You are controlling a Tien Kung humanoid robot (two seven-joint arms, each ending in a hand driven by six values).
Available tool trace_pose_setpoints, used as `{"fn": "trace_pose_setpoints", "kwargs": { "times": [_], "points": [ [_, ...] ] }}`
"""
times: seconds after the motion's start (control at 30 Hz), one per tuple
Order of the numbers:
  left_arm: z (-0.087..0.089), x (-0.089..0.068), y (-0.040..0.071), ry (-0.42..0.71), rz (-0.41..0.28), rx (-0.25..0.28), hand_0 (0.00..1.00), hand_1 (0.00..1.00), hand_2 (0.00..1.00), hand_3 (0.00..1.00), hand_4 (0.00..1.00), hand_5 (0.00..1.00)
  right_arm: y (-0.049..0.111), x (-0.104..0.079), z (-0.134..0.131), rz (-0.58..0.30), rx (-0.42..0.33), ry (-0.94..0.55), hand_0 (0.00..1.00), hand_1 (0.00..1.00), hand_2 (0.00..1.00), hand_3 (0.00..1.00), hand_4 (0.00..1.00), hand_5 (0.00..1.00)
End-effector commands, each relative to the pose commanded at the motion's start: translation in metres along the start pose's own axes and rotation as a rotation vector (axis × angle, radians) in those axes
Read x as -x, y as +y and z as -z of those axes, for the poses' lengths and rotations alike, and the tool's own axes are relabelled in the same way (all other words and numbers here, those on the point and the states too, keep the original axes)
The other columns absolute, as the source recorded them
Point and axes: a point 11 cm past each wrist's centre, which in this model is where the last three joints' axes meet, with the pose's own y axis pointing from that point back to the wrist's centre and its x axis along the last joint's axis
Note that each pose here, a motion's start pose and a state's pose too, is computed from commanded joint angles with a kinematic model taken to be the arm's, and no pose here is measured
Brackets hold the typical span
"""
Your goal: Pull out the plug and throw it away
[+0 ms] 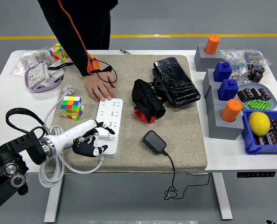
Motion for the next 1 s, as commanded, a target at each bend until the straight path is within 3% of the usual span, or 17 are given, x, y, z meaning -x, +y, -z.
{"fn": "trace_pose_setpoints", "kwargs": {
  "times": [0.27, 0.7, 1.0],
  "points": [
    [0.012, 0.0, 0.0, -0.02, 0.015, -0.066, 0.045, 0.04, 0.115, 0.738, 0.543, 0.002, 0.0, -0.001, 0.003, -0.002, -0.004, 0.004, 0.635, 0.675, 0.681, 0.596, 0.993, 0.452],
    [0.018, 0.003, 0.006, -0.03, 0.037, -0.089, 0.044, 0.039, 0.113, 0.71, 0.532, 0.002, 0.0, 0.0, 0.002, -0.001, -0.002, 0.01, 0.634, 0.675, 0.681, 0.594, 0.993, 0.451],
    [0.024, 0.004, 0.002, -0.03, 0.041, -0.105, 0.043, 0.039, 0.113, 0.708, 0.529, 0.002, 0.0, -0.001, 0.005, -0.004, -0.005, 0.013, 0.634, 0.675, 0.681, 0.595, 0.993, 0.452]
  ]
}}
